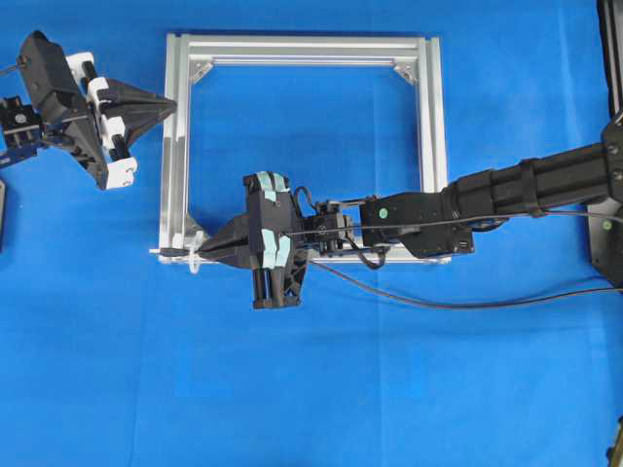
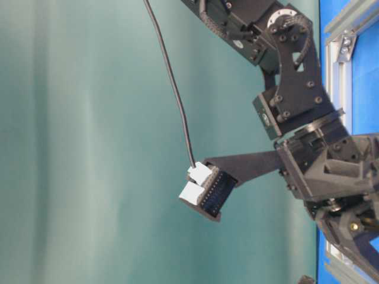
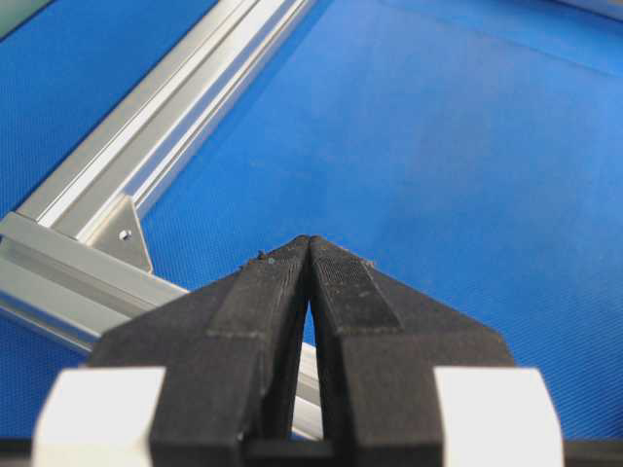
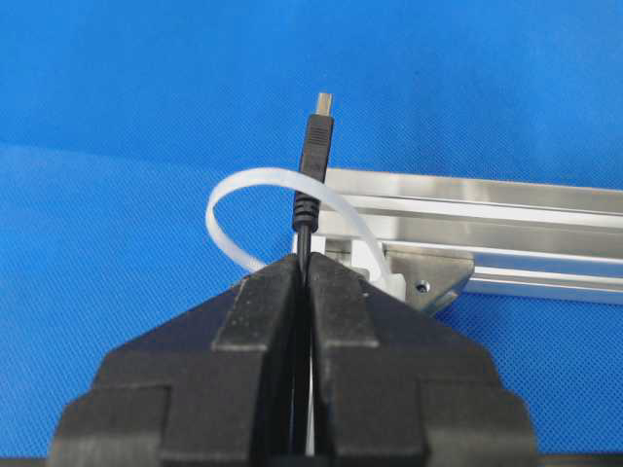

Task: Insert the wire through the string loop located on the left side.
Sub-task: 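Move the open left gripper toward the plug beyond the loop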

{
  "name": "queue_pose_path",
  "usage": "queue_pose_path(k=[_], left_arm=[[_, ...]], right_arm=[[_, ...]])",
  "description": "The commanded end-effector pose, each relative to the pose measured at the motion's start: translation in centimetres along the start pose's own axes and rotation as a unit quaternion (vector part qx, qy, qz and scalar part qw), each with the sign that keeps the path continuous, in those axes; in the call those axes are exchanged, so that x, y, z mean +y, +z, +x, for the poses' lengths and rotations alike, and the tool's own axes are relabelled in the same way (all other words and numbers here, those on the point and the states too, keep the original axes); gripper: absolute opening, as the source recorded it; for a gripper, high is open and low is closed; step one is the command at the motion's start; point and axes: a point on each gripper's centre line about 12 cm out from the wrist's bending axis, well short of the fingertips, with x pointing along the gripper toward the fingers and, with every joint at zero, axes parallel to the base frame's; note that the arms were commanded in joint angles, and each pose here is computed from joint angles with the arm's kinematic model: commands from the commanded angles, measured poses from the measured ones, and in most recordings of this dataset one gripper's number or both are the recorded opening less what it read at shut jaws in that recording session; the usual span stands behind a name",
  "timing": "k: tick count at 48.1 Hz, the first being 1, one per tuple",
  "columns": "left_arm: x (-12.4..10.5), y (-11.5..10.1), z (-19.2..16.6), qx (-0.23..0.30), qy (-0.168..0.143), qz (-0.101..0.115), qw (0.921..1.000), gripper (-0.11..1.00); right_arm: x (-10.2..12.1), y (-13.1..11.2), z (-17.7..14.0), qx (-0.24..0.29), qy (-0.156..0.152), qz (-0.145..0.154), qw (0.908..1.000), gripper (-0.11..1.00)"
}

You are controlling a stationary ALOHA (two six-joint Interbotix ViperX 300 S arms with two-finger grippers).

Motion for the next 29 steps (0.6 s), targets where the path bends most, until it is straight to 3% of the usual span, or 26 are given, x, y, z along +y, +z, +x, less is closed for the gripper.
queue_pose_path(k=[1, 9, 13, 22, 29], left_arm=[[-0.7, 0.4, -0.2, -0.011, -0.014, -0.003, 0.9998, 0.0], [-3.0, -0.2, -1.2, -0.004, -0.062, 0.0, 0.9981, 0.0], [-4.9, -0.8, -2.3, 0.003, -0.103, 0.011, 0.9946, 0.0], [-8.7, -1.1, -4.6, -0.001, -0.193, 0.034, 0.9805, 0.0], [-10.9, -0.7, -5.3, -0.013, -0.24, 0.049, 0.9696, 0.0]], right_arm=[[0.2, 1.8, -0.1, -0.021, 0.002, 0.001, 0.9998, -0.01], [0.2, 1.8, -0.1, -0.022, 0.002, 0.001, 0.9998, -0.01], [0.2, 1.8, -0.1, -0.021, 0.003, 0.001, 0.9998, -0.01], [0.2, 1.8, -0.1, -0.022, 0.003, 0.001, 0.9998, -0.01], [0.1, 1.9, -0.1, -0.024, 0.002, 0.001, 0.9997, -0.01]])
